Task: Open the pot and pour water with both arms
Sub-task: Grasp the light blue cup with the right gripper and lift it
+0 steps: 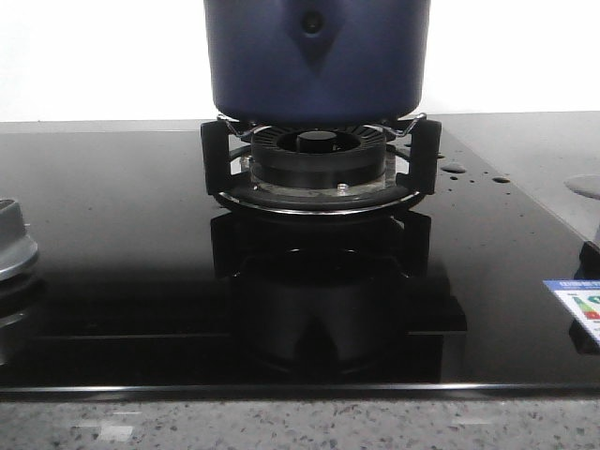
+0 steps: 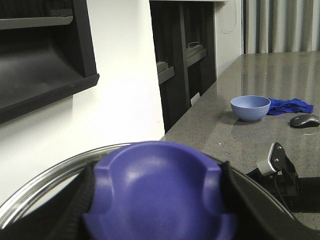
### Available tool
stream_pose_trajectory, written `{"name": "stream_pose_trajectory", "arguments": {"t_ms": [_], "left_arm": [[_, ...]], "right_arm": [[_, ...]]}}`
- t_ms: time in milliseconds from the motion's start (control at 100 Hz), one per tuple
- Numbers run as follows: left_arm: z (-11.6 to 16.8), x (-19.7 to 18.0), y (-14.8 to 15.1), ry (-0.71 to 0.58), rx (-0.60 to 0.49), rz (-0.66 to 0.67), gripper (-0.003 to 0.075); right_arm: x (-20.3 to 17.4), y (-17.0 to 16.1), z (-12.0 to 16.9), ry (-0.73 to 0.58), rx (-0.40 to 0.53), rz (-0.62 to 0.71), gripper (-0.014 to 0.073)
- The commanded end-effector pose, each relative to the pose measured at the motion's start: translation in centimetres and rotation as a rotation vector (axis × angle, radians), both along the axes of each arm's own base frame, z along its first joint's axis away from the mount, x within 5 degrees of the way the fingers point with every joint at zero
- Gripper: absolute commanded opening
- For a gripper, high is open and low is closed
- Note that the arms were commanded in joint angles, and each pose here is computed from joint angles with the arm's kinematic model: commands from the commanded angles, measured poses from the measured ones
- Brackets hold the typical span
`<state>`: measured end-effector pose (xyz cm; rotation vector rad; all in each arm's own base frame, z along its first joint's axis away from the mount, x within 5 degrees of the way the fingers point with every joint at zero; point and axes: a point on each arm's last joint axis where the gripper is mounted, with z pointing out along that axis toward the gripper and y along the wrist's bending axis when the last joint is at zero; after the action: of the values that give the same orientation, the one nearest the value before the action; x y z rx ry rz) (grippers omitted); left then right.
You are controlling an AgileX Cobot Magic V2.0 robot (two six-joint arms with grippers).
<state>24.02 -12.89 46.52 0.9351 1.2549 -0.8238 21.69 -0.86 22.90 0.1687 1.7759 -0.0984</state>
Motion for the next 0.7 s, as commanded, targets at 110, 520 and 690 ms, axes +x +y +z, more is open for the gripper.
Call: {"name": "stream_pose_trajectory", "arguments": {"t_ms": [110,520,690], "left_arm": [[2.4,-1.3,0.4,-0.029,-0.108,-0.008,0.0230],[2.4,-1.3,0.4,-0.029,-0.107,-0.009,0.0230],[2.4,-1.3,0.4,-0.029,-0.107,-0.009,0.0230]], "right_arm": [[0.7,-0.3,1.9,-0.153,-0.034,-0.031,0.0370],[0.1,1.1,3.5,-0.249,-0.097,0.065,0.0206],[-0.6,3.1,7.1,-0.376,-0.180,0.208,0.0206]]}}
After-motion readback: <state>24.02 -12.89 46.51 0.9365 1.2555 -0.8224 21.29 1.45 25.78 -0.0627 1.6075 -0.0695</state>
